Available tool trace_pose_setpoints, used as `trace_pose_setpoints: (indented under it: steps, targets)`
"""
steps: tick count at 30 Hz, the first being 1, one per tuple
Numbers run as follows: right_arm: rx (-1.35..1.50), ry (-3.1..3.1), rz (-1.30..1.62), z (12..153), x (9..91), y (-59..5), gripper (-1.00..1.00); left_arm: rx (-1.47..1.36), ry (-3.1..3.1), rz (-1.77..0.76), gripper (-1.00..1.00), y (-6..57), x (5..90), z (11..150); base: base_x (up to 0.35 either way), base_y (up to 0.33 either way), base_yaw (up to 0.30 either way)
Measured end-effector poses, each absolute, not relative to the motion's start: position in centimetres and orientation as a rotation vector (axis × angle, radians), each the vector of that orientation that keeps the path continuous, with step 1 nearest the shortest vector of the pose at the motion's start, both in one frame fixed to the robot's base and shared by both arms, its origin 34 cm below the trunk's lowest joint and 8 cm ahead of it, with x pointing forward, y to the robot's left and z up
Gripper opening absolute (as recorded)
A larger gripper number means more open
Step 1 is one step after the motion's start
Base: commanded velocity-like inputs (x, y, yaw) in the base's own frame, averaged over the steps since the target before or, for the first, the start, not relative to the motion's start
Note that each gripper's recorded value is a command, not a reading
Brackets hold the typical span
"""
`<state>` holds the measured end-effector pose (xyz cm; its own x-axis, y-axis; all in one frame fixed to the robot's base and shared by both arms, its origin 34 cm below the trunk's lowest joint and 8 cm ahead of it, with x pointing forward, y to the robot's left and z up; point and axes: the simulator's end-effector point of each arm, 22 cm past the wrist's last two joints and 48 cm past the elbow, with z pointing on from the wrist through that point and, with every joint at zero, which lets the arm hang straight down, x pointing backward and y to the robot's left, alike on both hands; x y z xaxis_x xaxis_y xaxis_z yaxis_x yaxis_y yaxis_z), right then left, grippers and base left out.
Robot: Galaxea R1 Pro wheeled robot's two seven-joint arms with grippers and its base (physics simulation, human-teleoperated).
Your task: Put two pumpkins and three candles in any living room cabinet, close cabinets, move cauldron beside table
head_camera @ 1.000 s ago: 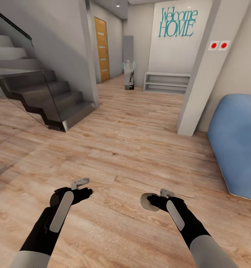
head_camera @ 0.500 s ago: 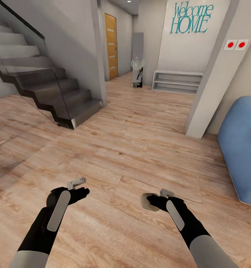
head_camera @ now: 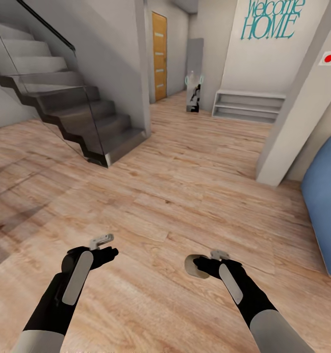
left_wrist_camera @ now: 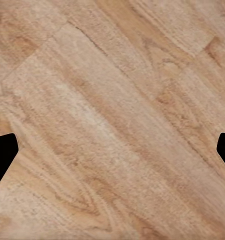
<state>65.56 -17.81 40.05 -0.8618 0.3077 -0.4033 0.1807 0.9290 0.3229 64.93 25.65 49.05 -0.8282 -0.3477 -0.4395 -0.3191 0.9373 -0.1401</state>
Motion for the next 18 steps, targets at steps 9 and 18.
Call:
trace_pose_setpoints:
  steps: [9,18]
  targets:
    - [0.339,2.641,0.376,41.3,65.6,-17.6,-1.0,-0.484,2.632,-0.064,1.0,26.3,65.1,50.2,0.0,0.0,0.15]
    - [0.343,2.65,0.374,42.5,65.8,-17.6,-1.0,-0.492,2.638,-0.027,1.0,28.2,65.3,51.5,0.0,0.0,0.188]
